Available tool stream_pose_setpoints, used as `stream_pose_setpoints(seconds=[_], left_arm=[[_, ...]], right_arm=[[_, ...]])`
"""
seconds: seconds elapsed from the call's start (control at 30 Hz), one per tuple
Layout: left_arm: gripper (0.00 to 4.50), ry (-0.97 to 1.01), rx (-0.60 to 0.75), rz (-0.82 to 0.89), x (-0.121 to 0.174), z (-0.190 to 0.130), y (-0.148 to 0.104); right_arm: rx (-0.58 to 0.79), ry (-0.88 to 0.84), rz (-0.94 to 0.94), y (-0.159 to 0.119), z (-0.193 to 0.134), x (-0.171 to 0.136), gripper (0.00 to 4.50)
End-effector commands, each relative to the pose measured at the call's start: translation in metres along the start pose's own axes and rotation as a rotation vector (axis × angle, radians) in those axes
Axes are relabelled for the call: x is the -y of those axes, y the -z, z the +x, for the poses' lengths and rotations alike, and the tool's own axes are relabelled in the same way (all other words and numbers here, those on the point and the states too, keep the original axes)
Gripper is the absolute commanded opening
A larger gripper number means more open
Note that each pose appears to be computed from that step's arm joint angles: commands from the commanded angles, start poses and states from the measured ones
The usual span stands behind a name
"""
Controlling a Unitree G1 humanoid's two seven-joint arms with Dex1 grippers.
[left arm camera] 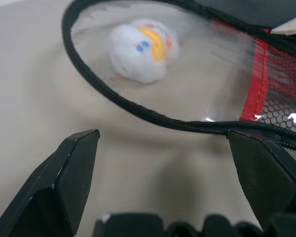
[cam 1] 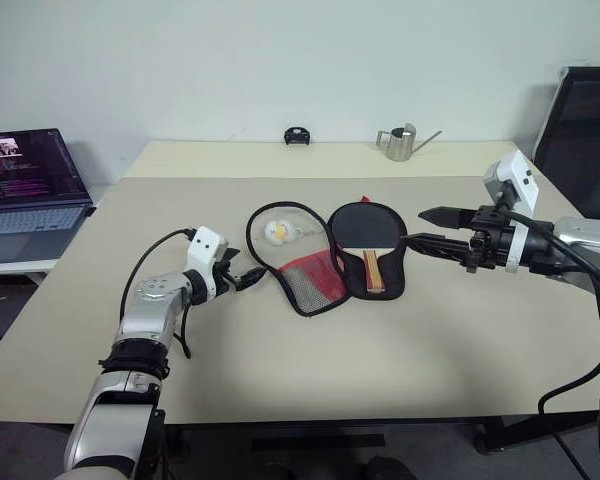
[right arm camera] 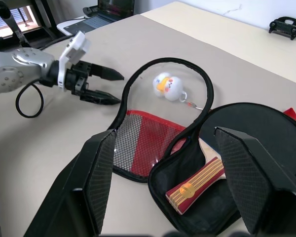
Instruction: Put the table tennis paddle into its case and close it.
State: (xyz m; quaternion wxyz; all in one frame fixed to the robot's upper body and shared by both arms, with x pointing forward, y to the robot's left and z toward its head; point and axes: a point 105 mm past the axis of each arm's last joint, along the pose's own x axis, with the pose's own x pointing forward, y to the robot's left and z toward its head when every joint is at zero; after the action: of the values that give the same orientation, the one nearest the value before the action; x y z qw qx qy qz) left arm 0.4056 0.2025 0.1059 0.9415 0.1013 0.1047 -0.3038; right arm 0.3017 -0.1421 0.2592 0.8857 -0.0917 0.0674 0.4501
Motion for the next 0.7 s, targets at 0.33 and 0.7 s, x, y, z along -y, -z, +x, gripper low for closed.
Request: stream_pose_setpoints(seconds=[0.33,0.7], left_arm=[[4.5,-0.021,0.026,0.043,-0.01,-0.001,-0.013],[4.5,0.101,0.137,0.044,0.033,0.049,-0.051]], right_arm=[[0.017,-0.075,-0.046,-0.009,-0.011,-0.016,3.43],[0.026,-0.071,-0.051,-0.011,-0.01,-0.014,3.43]])
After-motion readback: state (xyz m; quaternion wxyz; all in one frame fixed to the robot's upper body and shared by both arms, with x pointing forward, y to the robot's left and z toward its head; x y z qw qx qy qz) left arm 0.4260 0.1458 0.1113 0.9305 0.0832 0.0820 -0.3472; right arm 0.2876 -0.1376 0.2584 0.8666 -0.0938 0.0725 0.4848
